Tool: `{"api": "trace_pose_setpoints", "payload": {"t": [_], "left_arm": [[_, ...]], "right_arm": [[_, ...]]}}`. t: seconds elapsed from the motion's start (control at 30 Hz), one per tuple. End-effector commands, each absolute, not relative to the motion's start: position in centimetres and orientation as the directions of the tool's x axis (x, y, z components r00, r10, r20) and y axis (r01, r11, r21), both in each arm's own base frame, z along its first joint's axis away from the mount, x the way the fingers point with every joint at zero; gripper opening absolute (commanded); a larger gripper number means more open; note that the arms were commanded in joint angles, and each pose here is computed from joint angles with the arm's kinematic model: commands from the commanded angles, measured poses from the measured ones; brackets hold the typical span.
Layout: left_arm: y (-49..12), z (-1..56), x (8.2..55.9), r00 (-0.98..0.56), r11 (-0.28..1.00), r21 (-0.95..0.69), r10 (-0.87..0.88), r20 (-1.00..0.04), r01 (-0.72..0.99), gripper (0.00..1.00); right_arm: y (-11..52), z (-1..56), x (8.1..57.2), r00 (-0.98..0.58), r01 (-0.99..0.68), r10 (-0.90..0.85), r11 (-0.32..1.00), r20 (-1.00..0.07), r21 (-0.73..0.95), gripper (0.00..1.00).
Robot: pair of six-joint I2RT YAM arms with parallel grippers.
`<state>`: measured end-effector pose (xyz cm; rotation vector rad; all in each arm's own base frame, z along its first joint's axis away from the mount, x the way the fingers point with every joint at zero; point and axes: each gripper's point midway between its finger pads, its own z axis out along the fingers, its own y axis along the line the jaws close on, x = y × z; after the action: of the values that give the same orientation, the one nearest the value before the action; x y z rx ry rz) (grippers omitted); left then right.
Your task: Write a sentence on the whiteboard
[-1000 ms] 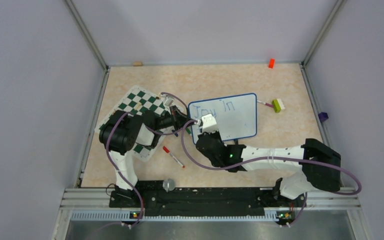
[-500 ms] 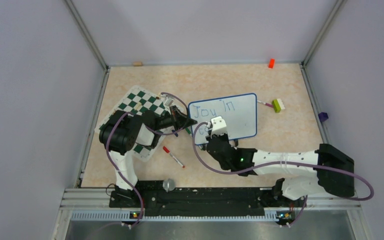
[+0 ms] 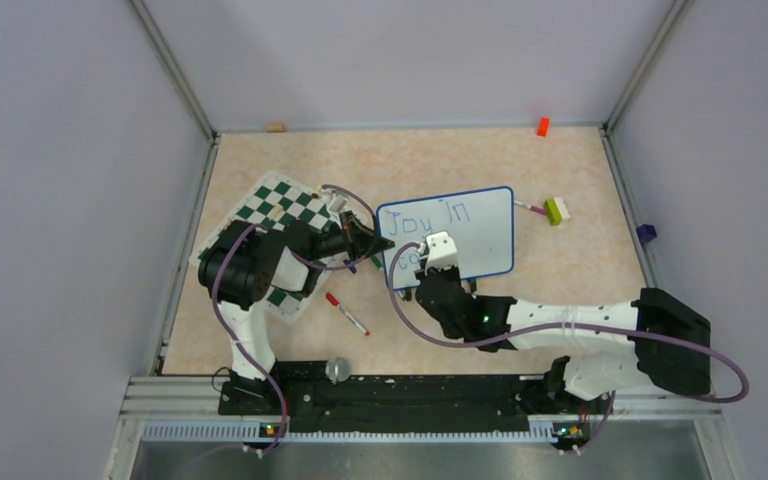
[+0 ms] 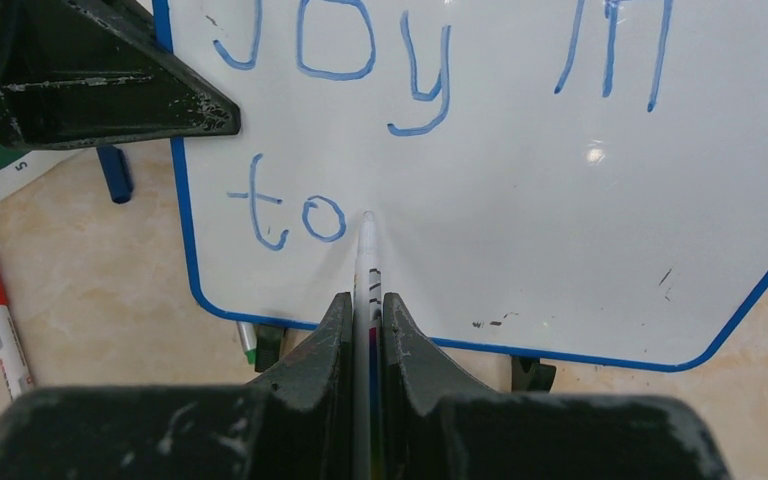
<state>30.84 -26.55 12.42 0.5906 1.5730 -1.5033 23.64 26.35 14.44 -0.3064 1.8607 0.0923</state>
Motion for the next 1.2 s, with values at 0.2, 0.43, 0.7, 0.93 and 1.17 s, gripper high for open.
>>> {"api": "trace_pose_setpoints", "payload": {"t": [0.2, 0.43, 0.7, 0.93, 1.17], "left_arm": [[-26.8, 12.4, 30.4, -0.402, 0.145, -0.431, -0.191, -0.895, 0.891, 0.0], [-26.8, 12.4, 30.4, -0.402, 0.144, -0.431, -0.191, -0.895, 0.891, 0.0], [-26.8, 12.4, 30.4, -0.403, 0.145, -0.432, -0.191, -0.895, 0.89, 0.0], [-26.8, 12.4, 30.4, -0.403, 0.145, -0.431, -0.191, -0.895, 0.891, 0.0], [-26.8, 12.4, 30.4, -0.401, 0.145, -0.43, -0.191, -0.896, 0.891, 0.0]], "right_arm": [[26.9, 16.1, 25.0, -0.284, -0.251, -0.089, 0.968, -0.955, -0.015, 0.0], [27.0, 16.0, 25.3, -0.286, -0.248, -0.091, 0.969, -0.954, -0.018, 0.0], [27.0, 16.0, 25.6, -0.289, -0.241, -0.09, 0.97, -0.953, -0.018, 0.0], [27.3, 15.6, 25.9, -0.304, -0.256, -0.101, 0.966, -0.947, -0.021, 0.0], [27.5, 15.1, 25.5, -0.325, -0.274, -0.115, 0.961, -0.939, -0.023, 0.0]]}}
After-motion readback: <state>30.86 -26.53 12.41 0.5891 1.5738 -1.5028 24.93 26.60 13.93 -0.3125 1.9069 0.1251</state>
